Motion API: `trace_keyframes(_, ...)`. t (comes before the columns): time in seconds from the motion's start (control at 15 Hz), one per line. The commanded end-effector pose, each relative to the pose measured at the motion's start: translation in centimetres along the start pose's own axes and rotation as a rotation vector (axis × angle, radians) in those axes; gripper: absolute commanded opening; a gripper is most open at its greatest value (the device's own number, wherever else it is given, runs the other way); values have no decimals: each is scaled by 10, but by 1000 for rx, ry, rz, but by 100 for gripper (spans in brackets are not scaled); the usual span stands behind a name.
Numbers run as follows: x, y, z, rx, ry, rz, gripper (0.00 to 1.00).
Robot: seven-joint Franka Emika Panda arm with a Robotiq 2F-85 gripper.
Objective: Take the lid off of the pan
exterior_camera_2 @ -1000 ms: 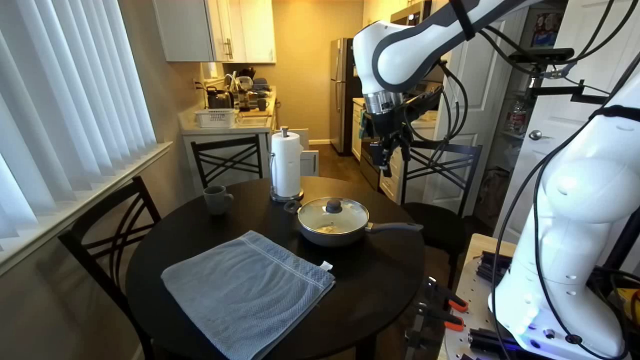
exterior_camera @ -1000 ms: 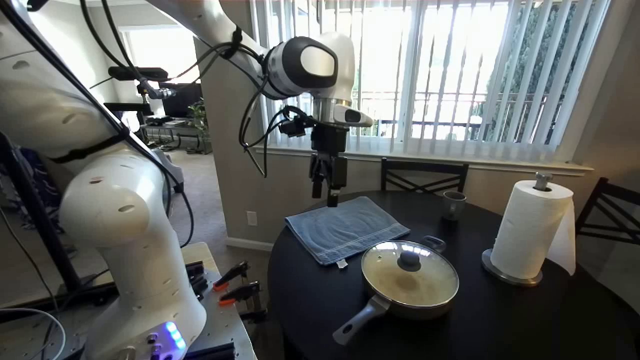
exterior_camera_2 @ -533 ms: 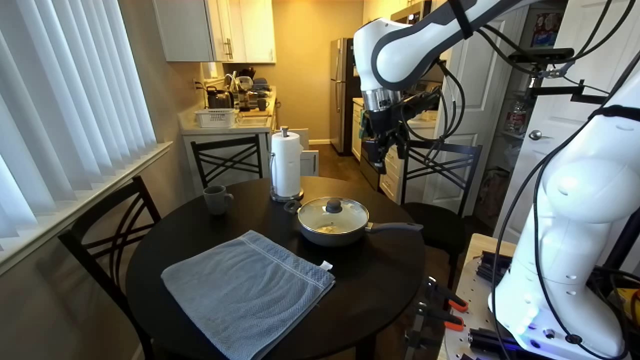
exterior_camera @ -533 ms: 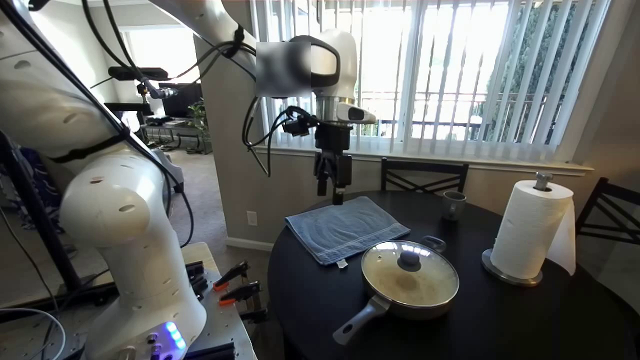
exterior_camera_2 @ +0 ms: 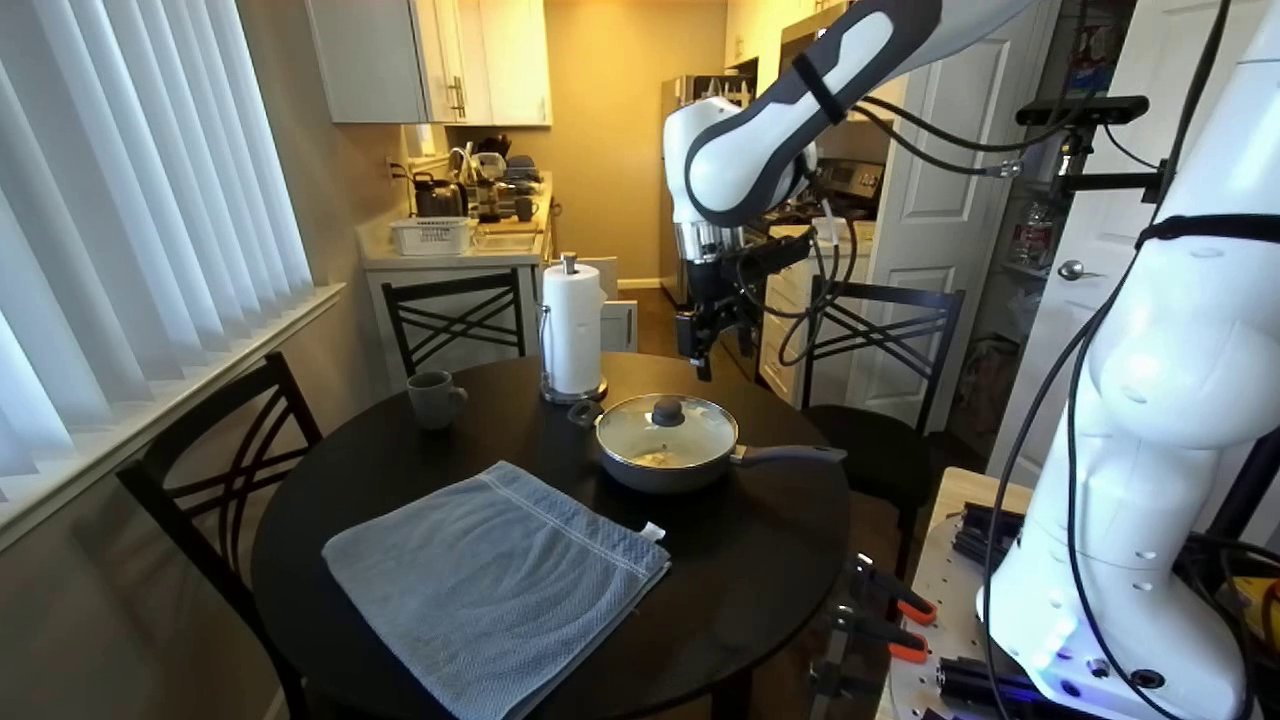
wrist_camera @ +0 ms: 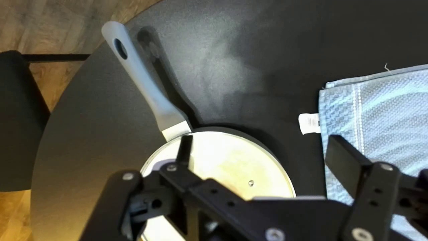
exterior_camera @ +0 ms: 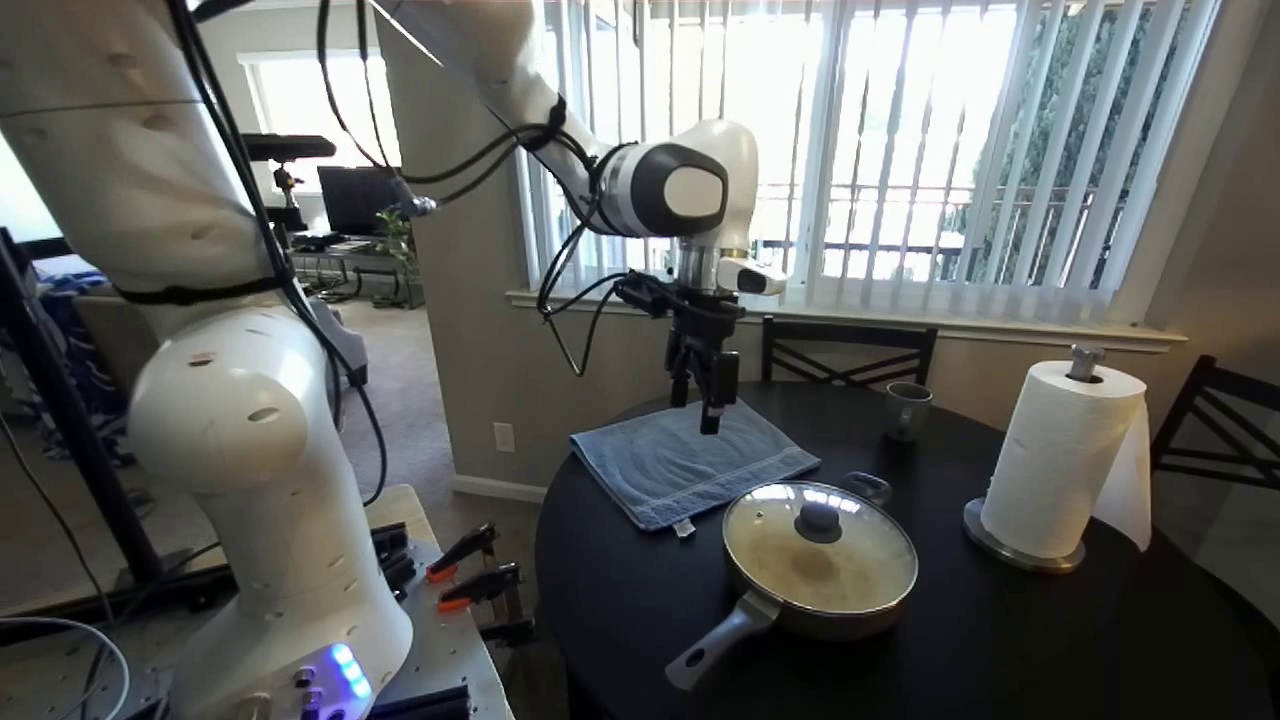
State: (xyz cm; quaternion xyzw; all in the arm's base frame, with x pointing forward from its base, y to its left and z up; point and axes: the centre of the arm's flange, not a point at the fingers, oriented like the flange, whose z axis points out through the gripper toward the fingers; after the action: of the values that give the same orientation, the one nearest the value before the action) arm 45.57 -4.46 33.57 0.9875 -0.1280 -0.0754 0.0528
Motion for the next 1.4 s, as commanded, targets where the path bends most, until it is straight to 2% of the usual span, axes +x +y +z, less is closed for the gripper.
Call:
trace_keyframes(0.0,40,-16,32,2,-72,14,100)
trace_keyframes(0.13,55,-16,44,10,-89,15,100)
trace_keyframes(0.2,33,-11,38,-9,-75,-6,100)
trace_keyframes(0.4,49,-11,49,-8,-91,3,100)
trace_keyframes(0.67,51,-11,49,-7,-90,4,100)
trace_keyframes(0.8,64,0,57,24,-86,58,100)
trace_keyframes(1.07,90,18,72,121,-21,214,100)
trace_keyframes(1.33,115,10,91,148,57,328,100)
